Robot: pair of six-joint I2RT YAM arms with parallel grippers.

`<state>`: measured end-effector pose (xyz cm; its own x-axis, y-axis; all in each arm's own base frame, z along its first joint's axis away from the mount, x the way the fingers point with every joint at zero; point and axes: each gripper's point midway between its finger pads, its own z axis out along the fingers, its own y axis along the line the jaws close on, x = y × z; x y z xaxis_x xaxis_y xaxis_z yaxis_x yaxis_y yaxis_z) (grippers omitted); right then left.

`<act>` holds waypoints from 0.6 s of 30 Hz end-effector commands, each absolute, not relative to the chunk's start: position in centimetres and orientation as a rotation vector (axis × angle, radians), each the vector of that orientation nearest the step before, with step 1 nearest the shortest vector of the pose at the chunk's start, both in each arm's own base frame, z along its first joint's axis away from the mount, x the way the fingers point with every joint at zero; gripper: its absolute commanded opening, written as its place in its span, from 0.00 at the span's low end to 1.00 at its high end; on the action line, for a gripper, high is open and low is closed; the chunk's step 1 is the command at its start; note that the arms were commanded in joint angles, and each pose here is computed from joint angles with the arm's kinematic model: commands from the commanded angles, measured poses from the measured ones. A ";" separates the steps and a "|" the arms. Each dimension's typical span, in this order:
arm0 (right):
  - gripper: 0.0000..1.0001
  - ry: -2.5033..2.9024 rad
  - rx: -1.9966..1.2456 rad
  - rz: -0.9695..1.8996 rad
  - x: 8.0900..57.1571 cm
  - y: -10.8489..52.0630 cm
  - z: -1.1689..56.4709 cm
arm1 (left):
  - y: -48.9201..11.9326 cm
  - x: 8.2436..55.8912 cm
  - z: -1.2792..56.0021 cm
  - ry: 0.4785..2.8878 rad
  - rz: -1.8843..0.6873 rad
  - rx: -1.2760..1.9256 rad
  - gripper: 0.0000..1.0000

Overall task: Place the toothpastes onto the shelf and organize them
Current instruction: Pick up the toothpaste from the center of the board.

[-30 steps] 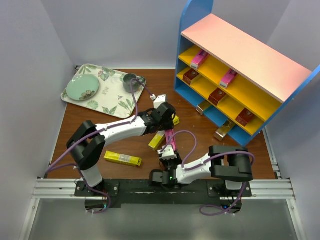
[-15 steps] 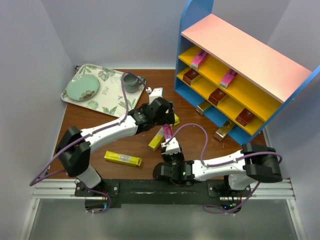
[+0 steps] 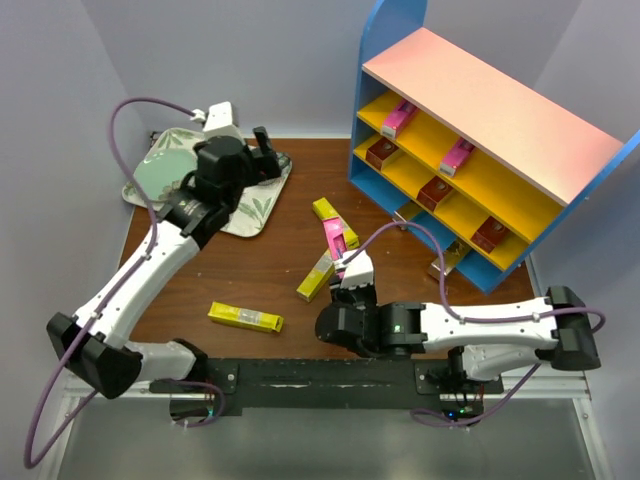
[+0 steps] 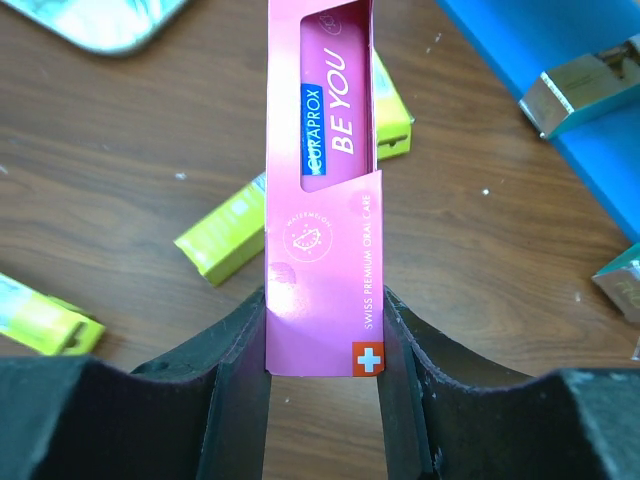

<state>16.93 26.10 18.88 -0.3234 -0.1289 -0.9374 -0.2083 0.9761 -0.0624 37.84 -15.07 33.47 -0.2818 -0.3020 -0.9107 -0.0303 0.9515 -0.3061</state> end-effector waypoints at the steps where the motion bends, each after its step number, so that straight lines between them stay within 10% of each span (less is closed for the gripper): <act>1: 0.04 1.887 -0.179 0.099 17.7 24.2 24.4 | -11.1 37.9 34.8 1.774 -0.150 -0.235 1.00; 18: 0.06 1.897 0.127 -0.085 20.7 13.9 33.5 | -8.0 36.6 33.1 1.721 -0.136 -0.280 1.00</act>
